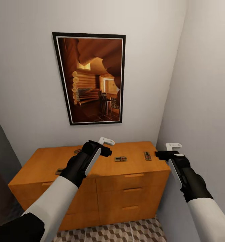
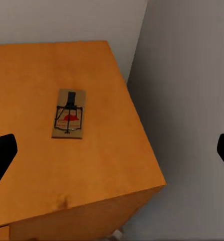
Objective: Take the four mousetraps from the cabinet in the bathroom and place them on the bathroom floor. Make sure all four end up on the same floor surface, and ensure that at least two of them are either under or directly next to the same bathroom sink.
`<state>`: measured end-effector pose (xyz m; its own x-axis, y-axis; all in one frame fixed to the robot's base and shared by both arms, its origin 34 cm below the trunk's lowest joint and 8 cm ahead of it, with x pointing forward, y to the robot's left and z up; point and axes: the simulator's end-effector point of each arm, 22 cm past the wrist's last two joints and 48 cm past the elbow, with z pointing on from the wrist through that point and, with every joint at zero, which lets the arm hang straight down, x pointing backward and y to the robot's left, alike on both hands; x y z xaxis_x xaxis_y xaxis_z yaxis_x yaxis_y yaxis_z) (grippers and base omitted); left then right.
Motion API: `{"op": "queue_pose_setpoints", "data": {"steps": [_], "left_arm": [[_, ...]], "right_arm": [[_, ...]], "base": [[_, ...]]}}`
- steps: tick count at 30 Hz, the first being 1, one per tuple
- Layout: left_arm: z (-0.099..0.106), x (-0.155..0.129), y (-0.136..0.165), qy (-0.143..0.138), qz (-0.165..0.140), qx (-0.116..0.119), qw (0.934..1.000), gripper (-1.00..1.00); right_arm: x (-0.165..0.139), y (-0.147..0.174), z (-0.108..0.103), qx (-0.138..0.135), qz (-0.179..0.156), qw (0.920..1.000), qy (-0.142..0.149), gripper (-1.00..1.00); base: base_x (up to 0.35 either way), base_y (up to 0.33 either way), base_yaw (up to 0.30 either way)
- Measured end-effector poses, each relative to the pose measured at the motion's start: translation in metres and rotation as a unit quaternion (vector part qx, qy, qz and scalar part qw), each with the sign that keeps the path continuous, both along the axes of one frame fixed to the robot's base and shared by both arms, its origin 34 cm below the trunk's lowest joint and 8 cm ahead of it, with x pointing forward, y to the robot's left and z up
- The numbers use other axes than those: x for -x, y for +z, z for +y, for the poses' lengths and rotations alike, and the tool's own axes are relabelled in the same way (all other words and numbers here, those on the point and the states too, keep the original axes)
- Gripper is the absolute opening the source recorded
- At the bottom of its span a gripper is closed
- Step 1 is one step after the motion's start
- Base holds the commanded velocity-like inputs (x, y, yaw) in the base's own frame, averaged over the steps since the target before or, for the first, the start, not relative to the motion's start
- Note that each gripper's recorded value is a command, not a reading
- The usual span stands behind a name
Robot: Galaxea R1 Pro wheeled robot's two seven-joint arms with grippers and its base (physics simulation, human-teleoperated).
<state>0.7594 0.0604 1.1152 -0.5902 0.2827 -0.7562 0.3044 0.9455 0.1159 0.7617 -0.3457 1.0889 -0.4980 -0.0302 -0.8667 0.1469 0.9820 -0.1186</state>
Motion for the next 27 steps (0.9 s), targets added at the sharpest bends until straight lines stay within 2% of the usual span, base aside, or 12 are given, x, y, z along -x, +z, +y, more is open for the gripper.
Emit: {"op": "queue_pose_setpoints", "data": {"steps": [6,21,27], "left_arm": [[0.0030,-0.0008,0.0018,0.005,0.000,0.005,1.0000,1.00],[0.0039,0.0000,0.0038,0.006,-0.001,0.005,1.0000,1.00],[0.0043,0.0004,0.0039,0.006,0.000,0.005,1.0000,1.00]], "right_arm": [[0.0002,0.0013,0.0001,0.000,-0.001,1.0000,0.000,1.00],[0.0007,0.0052,0.0001,0.000,-0.004,1.0000,0.000,1.00],[0.0008,0.0063,0.0005,0.001,-0.005,1.0000,0.001,1.00]], "base": [[0.000,0.178,-0.255],[0.000,0.290,-0.258],[0.000,0.200,-0.182]]}}
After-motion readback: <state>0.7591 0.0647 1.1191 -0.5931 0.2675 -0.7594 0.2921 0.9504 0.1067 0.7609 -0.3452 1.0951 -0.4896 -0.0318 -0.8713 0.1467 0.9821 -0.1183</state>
